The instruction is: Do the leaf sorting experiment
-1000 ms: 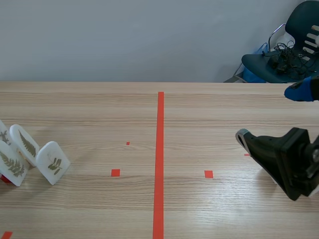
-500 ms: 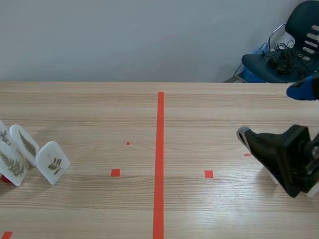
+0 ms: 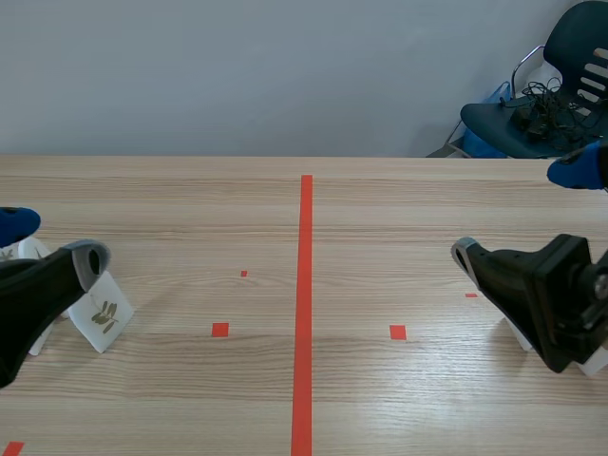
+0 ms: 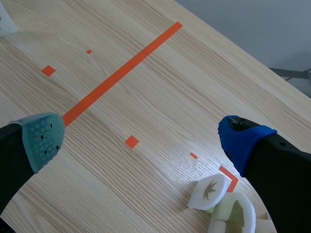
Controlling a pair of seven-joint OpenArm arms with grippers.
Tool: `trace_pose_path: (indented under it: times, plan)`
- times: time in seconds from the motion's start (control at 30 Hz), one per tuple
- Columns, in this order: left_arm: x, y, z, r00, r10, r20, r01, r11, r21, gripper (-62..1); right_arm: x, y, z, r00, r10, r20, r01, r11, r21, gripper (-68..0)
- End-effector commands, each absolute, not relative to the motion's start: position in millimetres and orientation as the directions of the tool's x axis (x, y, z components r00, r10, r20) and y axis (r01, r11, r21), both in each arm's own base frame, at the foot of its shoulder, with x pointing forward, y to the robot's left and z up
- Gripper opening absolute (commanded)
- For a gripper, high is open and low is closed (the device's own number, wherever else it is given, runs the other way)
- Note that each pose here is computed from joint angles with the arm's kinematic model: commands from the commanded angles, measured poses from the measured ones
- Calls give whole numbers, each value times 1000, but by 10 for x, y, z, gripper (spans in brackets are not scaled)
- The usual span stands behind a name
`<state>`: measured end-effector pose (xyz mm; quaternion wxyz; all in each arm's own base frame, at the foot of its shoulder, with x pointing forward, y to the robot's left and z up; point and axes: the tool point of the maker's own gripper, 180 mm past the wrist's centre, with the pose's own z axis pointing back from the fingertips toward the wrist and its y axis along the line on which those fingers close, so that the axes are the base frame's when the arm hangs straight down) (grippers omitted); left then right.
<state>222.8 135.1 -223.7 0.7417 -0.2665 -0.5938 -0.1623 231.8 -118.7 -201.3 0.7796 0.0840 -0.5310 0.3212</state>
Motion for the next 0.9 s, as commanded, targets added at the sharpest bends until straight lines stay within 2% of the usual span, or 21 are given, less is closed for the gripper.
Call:
trace_pose_path:
  times: [0.0, 0.87]
  plan:
    - [2241, 1363, -2212, 230, 91, 969, 555, 805, -207, 14, 2368, -1225, -1953, 213, 398, 892, -569, 793, -218, 4]
    - [2233, 1300, -2212, 232, 100, 968, 570, 792, -219, 14, 2367, -1225, -1954, 215, 395, 893, -567, 795, -215, 4]
